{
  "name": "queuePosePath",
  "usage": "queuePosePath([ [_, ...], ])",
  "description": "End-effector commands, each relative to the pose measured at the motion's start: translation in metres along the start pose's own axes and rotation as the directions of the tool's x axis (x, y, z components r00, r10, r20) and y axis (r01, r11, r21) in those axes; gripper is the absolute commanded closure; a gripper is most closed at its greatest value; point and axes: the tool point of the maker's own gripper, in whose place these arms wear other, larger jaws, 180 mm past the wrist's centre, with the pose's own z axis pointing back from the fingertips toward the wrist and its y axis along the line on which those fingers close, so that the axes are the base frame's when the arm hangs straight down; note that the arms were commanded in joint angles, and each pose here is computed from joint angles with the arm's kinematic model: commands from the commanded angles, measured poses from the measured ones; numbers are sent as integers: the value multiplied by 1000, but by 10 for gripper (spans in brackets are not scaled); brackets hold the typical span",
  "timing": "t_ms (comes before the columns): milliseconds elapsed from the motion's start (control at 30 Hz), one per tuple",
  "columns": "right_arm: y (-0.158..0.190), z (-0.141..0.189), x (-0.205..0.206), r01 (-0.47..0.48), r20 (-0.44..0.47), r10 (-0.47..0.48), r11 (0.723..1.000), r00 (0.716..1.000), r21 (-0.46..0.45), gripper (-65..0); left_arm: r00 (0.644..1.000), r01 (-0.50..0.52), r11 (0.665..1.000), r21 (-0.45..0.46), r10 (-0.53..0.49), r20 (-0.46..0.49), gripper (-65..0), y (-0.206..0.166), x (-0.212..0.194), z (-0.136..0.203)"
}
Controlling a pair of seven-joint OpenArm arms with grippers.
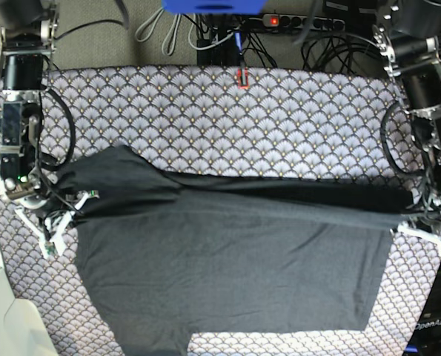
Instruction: Fold the T-shirt properly
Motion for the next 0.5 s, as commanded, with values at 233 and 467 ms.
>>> queuePosePath([
  [233, -17, 6, 29, -31, 73, 35, 998, 997, -62, 0, 997, -7, 1000, 10, 7, 73, -6, 4, 33, 1],
  [467, -18, 6, 30, -29, 73, 34, 998, 997, -63, 0, 997, -7, 1000, 4, 7, 79, -6, 1, 37, 0],
])
